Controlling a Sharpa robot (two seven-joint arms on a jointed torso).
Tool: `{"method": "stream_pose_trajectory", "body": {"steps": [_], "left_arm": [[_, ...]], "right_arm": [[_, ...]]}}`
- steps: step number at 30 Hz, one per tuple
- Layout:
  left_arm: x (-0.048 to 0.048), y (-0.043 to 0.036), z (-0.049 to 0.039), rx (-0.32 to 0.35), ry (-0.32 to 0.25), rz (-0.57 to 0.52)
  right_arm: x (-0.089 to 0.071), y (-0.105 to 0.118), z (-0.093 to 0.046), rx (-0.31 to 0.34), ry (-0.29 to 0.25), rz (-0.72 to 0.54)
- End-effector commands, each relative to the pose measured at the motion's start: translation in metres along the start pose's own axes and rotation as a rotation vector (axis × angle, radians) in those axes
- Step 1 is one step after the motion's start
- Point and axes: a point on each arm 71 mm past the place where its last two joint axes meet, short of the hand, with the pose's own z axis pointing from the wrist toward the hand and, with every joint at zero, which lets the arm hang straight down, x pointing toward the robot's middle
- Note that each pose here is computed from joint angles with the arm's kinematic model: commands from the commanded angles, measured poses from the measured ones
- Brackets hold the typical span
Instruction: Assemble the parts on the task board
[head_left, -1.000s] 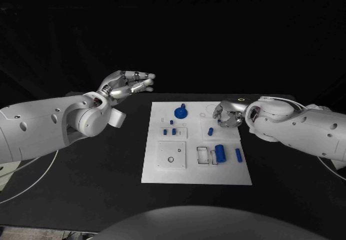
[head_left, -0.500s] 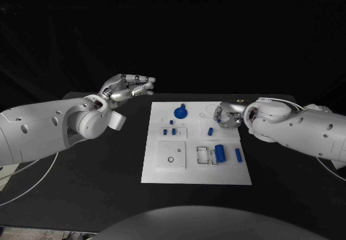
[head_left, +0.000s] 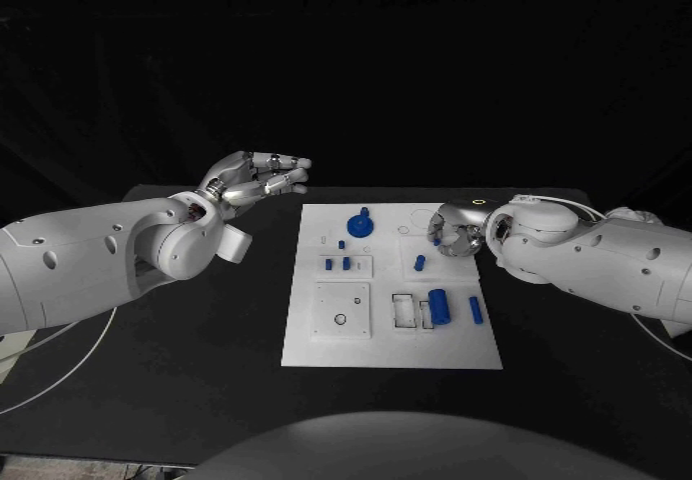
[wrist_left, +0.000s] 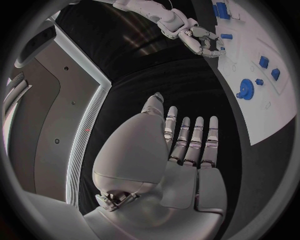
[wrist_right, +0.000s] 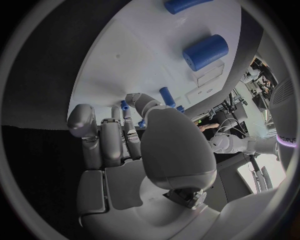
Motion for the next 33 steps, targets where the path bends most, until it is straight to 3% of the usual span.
{"method": "stream_pose_trajectory", "body": {"steps": [1, 27, 33], "left_arm": [[0.0030, 0.0006, 0.0011, -0.004, 0.020, -0.011], [0.0043, 0.0035, 0.0012, -0.025, 0.016, -0.009], [0.0031, 0.0037, 0.0008, -0.027, 0.012, -0.007]], "right_arm": [[0.0029, -0.0007, 0.0000, 0.006, 0.029, -0.014], [0.0051, -0.0005, 0.0028, -0.012, -0.043, 0.023], [0.0017, -0.0016, -0.0019, -0.026, -0.088, 0.037]]}}
